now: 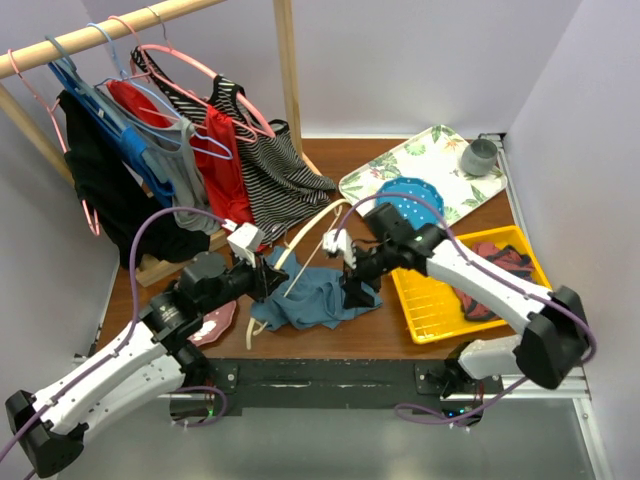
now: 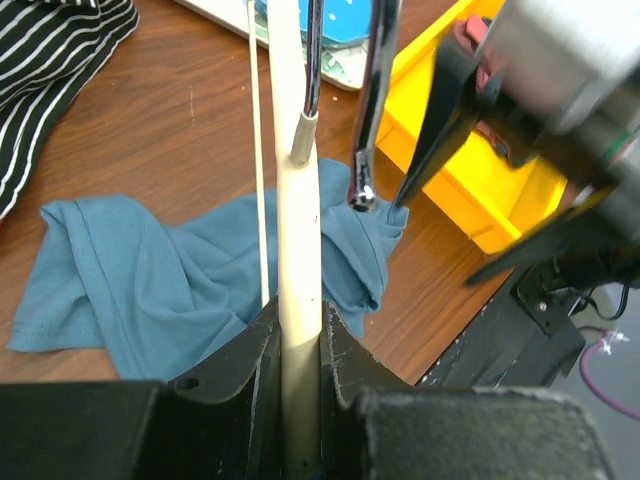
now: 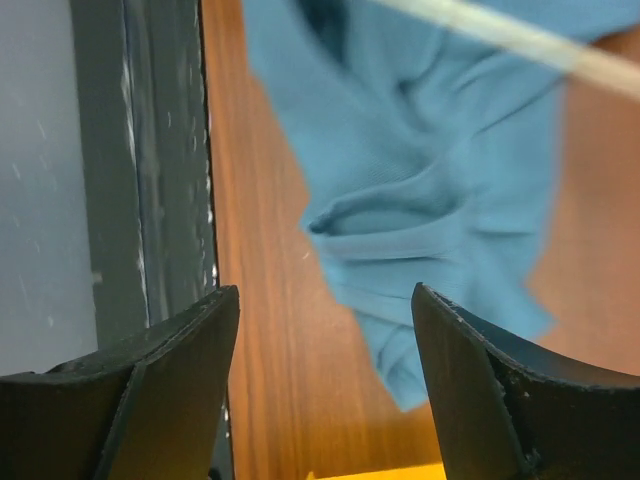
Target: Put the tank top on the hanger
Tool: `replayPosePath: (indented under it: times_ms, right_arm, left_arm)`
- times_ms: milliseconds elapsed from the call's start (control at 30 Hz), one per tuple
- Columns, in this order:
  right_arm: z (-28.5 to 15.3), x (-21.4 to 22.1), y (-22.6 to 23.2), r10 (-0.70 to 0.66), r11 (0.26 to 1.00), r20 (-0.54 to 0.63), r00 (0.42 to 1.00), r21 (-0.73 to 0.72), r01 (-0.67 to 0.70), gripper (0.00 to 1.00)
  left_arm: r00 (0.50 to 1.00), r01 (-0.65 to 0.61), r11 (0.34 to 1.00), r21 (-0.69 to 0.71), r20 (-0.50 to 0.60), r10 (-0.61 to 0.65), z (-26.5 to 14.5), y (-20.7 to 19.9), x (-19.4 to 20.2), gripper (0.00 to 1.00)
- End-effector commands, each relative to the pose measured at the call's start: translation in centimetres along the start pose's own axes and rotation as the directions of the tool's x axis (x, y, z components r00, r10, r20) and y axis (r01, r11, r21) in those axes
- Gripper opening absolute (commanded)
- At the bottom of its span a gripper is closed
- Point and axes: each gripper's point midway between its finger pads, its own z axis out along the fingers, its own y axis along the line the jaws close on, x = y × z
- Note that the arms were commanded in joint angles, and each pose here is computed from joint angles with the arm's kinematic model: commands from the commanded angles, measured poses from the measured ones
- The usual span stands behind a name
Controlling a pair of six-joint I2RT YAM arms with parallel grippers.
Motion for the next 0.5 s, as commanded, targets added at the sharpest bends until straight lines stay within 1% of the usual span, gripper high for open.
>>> replayPosePath:
  times_ms: [0,67,133,167,233,333,400,467]
  right_arm:
    - [2.5,-0.9,-0.3,-0.17,0.985,-0.027,0.985,0.032,0.171,0.72]
    - [3.8,-0.7,0.3,-0.236,0.971,-0.043,0.971,0.016,0.237,0.72]
    - [5.1,0.5,1.9,-0.314,0.949,-0.079,0.946,-0.03,0.313,0.72]
    - [5.4,1.0,2.3,-0.383,0.924,-0.089,0.919,-0.05,0.38,0.72]
    - [6.0,2.0,2.9,-0.461,0.887,-0.116,0.88,-0.075,0.455,0.72]
    - [6.7,2.4,2.8,-0.523,0.852,-0.138,0.841,-0.093,0.514,0.73]
    - [7.0,2.3,2.3,-0.539,0.842,-0.153,0.828,-0.089,0.531,0.72]
    - [7.4,2.9,1.6,-0.549,0.835,-0.19,0.814,-0.093,0.542,0.69]
  left_arm:
    - [0.992,0.05,0.999,0.012,0.118,-0.051,0.0,-0.6,-2.7,0.0]
    - [0.99,0.056,0.998,0.009,0.128,-0.057,-0.2,-0.5,-2.8,0.0]
    - [0.99,0.058,0.998,0.001,0.132,-0.057,-0.3,-0.3,-2.7,0.0]
    - [0.99,0.058,0.998,-0.001,0.131,-0.057,-0.4,-0.3,-2.6,0.0]
    - [0.991,0.055,0.998,-0.004,0.126,-0.054,-0.4,-0.2,-2.4,0.0]
    - [0.992,0.048,0.999,-0.004,0.118,-0.047,-0.3,-0.1,-2.2,0.0]
    - [0.993,0.042,0.999,-0.004,0.115,-0.041,-0.4,-0.1,-2.2,0.0]
    - [0.993,0.036,0.999,-0.006,0.112,-0.035,-0.6,-0.1,-2.2,0.0]
